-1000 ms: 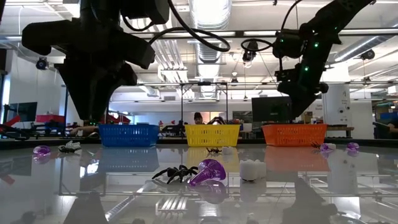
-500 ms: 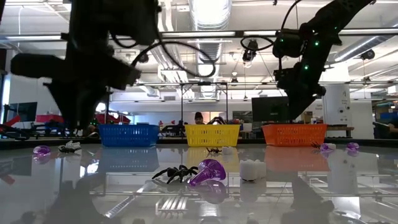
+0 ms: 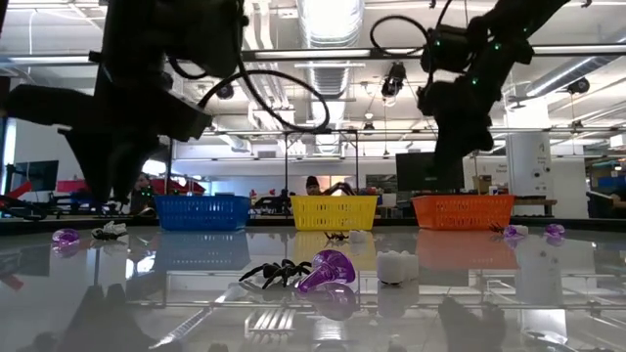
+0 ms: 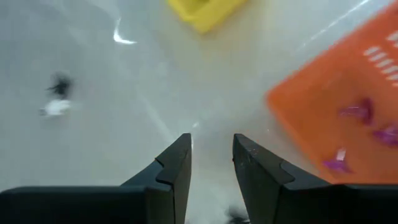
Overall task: Sort Halloween decoration
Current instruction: Put the purple witch hat toy into the orange basket
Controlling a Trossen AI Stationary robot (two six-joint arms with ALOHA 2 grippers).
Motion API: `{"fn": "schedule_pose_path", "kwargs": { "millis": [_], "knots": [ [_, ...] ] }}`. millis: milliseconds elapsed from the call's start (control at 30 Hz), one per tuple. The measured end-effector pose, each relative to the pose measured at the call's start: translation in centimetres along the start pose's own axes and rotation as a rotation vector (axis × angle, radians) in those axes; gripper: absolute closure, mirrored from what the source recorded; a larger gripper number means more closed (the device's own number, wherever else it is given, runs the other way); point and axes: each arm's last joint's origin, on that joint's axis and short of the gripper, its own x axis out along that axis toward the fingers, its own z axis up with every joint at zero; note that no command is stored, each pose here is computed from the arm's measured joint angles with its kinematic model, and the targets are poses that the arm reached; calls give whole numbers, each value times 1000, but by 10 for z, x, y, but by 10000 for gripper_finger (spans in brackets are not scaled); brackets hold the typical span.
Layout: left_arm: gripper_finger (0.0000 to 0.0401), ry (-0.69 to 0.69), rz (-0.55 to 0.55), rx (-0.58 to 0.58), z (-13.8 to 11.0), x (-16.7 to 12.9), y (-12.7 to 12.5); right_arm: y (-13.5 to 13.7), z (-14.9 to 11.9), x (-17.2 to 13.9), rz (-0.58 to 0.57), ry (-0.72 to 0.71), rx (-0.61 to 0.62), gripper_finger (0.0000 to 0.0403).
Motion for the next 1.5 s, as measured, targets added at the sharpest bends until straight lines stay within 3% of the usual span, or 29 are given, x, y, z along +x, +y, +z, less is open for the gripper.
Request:
{"fn": "schedule_pose_path", "kwargs": {
  "millis": [533,967,1133,1500],
  "knots": [
    [287,-45,-9,13,6,-8,0,81,-44,-5,85,252,-112,294],
    [287,-236,-40,35,-3,-36,5,149,-121,-16,25,264,-183,296],
    [287,-330,-58,21,-7,-49,8,166,-157,-23,5,257,-168,293],
    [287,-366,-71,-14,-14,-57,10,191,-216,-12,-50,298,-40,291]
  ]
}}
